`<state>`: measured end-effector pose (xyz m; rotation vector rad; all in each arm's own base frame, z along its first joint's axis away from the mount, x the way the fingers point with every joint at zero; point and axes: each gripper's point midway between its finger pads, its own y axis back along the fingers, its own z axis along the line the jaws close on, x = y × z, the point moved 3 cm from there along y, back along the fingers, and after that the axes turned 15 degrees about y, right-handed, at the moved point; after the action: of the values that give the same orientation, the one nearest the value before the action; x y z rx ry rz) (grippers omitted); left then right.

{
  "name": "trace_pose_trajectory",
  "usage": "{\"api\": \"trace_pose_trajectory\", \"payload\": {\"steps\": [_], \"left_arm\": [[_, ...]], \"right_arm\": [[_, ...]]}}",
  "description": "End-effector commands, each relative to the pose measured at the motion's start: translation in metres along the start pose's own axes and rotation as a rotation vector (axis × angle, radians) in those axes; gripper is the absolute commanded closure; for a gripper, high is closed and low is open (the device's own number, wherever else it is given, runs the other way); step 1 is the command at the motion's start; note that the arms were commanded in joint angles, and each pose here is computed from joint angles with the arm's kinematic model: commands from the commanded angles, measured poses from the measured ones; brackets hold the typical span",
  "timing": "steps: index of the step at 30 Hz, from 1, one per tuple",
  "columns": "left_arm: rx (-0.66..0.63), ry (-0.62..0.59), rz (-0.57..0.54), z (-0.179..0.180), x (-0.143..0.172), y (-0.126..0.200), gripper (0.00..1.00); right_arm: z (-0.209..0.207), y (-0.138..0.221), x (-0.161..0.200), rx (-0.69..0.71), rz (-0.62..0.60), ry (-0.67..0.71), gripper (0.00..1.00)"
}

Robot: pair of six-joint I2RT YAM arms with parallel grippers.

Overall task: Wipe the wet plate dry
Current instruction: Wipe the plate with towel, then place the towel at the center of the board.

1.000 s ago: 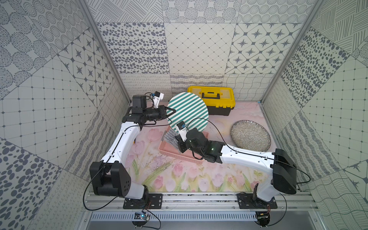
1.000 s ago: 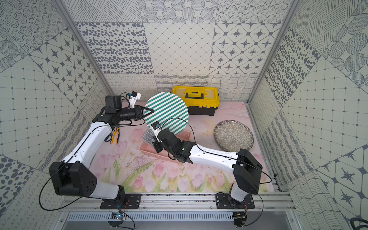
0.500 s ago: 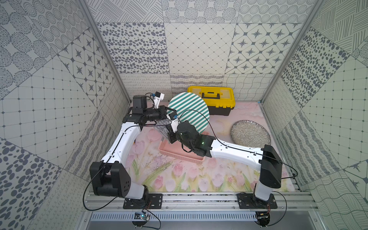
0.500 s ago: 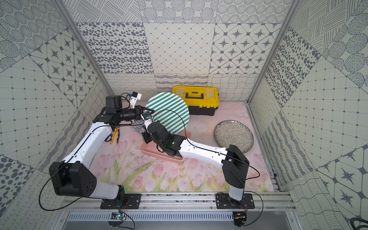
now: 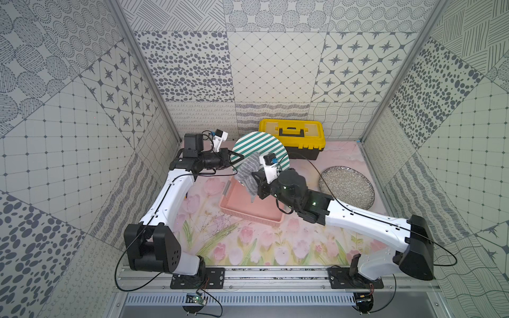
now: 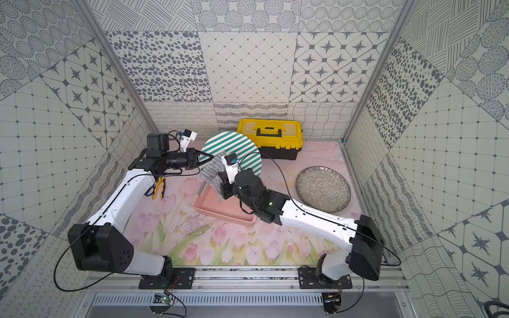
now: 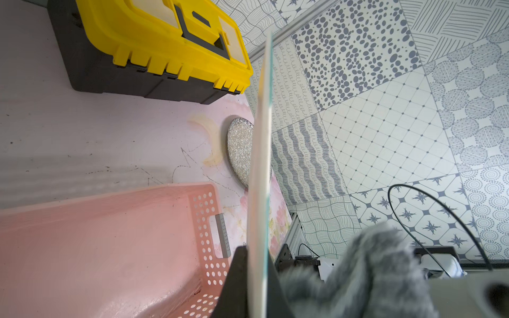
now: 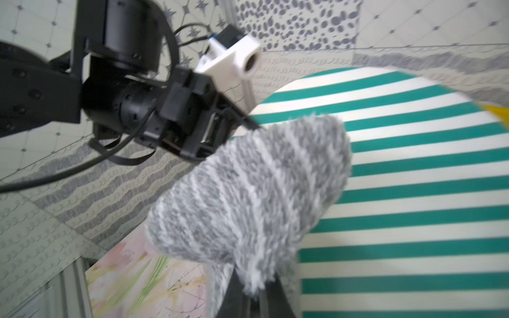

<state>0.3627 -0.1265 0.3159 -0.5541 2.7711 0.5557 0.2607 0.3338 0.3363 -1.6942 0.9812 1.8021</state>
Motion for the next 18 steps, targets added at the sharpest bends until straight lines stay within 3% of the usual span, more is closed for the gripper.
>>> {"api": "trace_pose_trajectory", "payload": {"steps": [1, 7, 10, 18], "left_arm": [[0.029, -0.064, 0.010, -0.011, 0.000, 0.004, 1.00], [0.030, -0.088, 0.004, -0.012, 0.000, 0.005, 1.00], [0.038, -0.091, 0.006, -0.013, 0.000, 0.005, 1.00], [0.059, -0.101, 0.017, -0.017, 0.003, 0.006, 1.00]], "right_arm": [[-0.041, 0.022, 0.026, 0.145, 0.059, -0.098, 1.00], [-0.111, 0.083, 0.104, 0.419, 0.253, -0.224, 1.00], [-0.121, 0.099, 0.143, 0.472, 0.334, -0.280, 1.00], [-0.106, 0.080, 0.239, 0.470, 0.614, -0.359, 1.00]]}}
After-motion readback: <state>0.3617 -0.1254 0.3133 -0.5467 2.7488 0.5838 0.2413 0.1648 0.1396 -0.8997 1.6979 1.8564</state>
